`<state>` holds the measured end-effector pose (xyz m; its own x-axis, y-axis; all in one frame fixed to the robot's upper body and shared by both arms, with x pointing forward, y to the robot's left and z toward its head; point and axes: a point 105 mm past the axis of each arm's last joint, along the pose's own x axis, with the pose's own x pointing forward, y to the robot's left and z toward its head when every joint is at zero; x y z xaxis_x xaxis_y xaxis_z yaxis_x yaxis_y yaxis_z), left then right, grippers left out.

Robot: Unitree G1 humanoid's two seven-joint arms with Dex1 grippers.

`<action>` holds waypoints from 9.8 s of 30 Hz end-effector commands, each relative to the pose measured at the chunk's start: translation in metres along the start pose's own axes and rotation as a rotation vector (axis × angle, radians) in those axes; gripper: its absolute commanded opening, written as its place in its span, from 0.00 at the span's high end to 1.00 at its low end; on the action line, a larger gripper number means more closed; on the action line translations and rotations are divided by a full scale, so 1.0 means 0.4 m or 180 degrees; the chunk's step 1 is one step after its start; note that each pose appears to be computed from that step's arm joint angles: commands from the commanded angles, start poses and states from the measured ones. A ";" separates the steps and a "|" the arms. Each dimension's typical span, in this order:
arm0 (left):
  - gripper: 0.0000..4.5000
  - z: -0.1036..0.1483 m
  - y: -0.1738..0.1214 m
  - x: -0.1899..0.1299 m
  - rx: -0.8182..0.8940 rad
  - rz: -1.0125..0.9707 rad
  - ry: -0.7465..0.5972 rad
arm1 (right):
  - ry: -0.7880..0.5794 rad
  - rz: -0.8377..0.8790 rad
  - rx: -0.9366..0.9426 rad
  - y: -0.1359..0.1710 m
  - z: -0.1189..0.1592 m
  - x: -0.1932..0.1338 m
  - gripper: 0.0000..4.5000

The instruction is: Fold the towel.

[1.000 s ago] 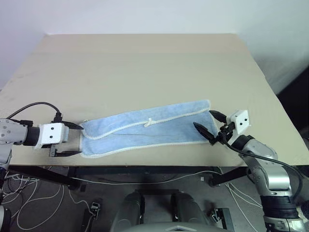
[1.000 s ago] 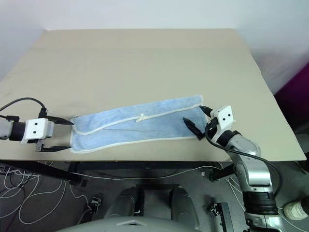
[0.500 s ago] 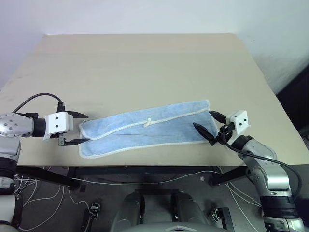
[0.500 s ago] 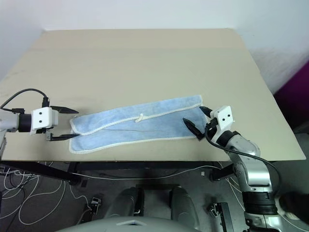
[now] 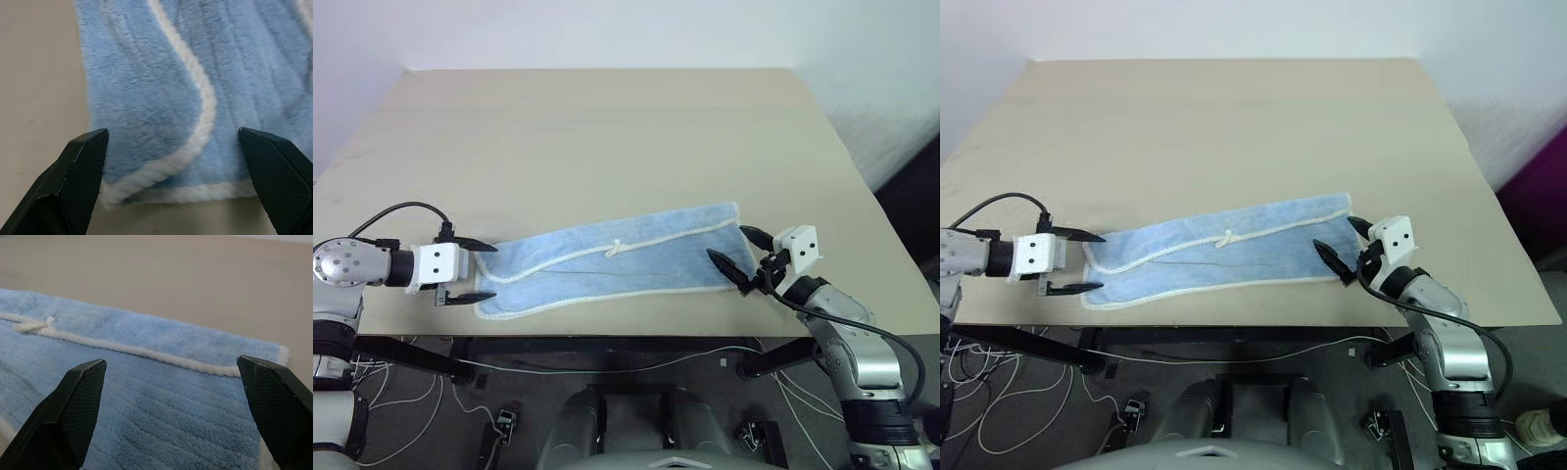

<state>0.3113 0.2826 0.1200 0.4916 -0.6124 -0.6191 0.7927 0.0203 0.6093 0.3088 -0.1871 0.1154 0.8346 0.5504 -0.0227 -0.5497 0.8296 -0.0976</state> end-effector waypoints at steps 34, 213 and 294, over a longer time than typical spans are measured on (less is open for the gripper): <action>1.00 0.060 0.000 0.008 -0.0480 0.0375 -0.0545 | 0.0516 0.0199 -0.2319 -0.143 0.081 0.074 0.00; 0.00 0.191 -0.036 0.104 -0.1993 0.0574 -0.1332 | 0.0252 -0.1140 0.4179 -0.039 -0.049 0.030 0.00; 0.00 0.230 -0.059 0.094 -0.3019 0.1015 -0.1969 | 0.0485 0.0732 0.0175 0.095 0.149 0.075 0.26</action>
<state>0.2810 0.1844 0.1076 0.6429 -0.7615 -0.0822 0.7617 0.6469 -0.0365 0.3088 -0.1278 0.1421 0.6536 0.7006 -0.2863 -0.7224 0.6903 0.0400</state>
